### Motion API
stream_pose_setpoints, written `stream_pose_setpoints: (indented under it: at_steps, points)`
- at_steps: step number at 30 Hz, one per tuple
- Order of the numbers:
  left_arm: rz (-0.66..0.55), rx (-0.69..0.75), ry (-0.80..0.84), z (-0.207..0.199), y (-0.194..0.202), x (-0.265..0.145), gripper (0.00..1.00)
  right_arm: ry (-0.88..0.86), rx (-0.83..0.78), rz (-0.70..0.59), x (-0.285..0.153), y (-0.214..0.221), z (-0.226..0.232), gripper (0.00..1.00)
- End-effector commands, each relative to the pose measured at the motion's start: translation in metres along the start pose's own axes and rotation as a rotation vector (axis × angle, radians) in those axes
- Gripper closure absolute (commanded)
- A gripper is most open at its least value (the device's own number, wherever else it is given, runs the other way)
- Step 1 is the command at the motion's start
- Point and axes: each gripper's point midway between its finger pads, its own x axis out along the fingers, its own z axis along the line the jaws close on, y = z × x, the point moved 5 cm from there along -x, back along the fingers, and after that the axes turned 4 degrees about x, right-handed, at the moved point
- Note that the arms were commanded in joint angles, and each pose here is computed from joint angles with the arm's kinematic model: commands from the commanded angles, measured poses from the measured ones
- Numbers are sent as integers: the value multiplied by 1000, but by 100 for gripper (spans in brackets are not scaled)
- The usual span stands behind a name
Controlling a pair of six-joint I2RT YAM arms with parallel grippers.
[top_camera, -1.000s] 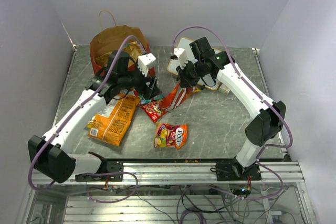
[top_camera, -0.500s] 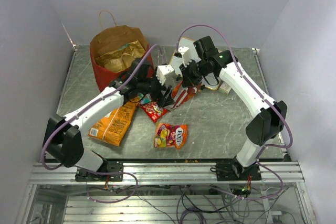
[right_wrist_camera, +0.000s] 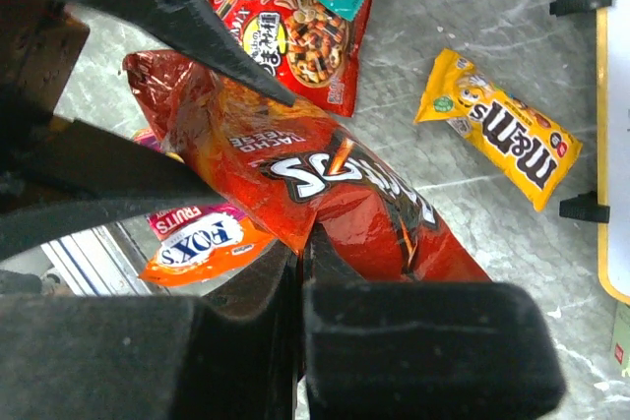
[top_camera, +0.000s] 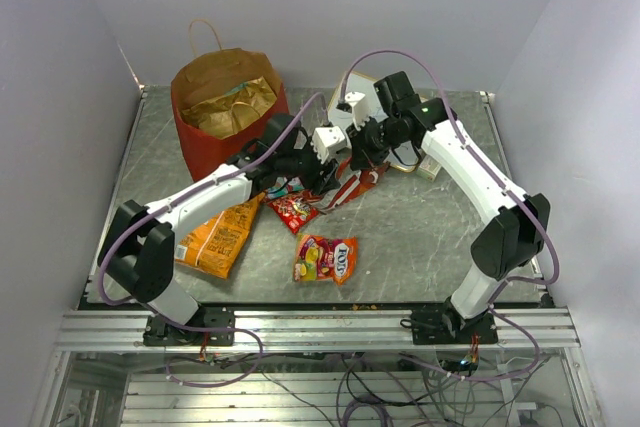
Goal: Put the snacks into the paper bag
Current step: Place the snack in the paper bag.
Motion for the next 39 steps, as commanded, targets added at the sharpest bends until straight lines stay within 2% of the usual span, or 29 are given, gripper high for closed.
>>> stream_pose_setpoints:
  at_steps: [1, 3, 5, 10, 15, 22, 27, 28, 30, 32, 39]
  points:
    - [-55, 77, 25, -2, -6, 7, 45, -8, 3, -51, -15, -3, 2, 100]
    - [-51, 84, 35, -3, -3, 8, 50, -13, 2, -55, -16, -2, 2, 100]
    - [-51, 88, 46, -4, -1, 8, 51, -22, 0, -60, -17, -2, 2, 100]
    - [-53, 93, 58, -6, 2, 10, 40, -36, -6, -64, -19, -1, 4, 100]
    - [-48, 98, 79, -6, 3, 13, 41, -58, -15, -74, -22, 0, 8, 100]
    - [-38, 98, 105, -7, 0, 14, 63, -72, -28, -84, -26, 3, 11, 100]
    - [-41, 165, 111, -7, -14, 3, 92, -51, -50, -78, -30, 7, 9, 100]
    - [-39, 179, 115, -8, -16, 0, 93, -47, -55, -72, -30, 9, 8, 97]
    - [-31, 209, 128, -9, -22, -6, 93, -40, -68, -59, -31, 12, 6, 81]
    - [-15, 224, 136, -10, -27, -12, 93, -40, -80, -50, -33, 14, 7, 70]
    - [18, 287, 107, -10, -45, -41, 93, 14, -163, -127, -63, 6, 13, 52]
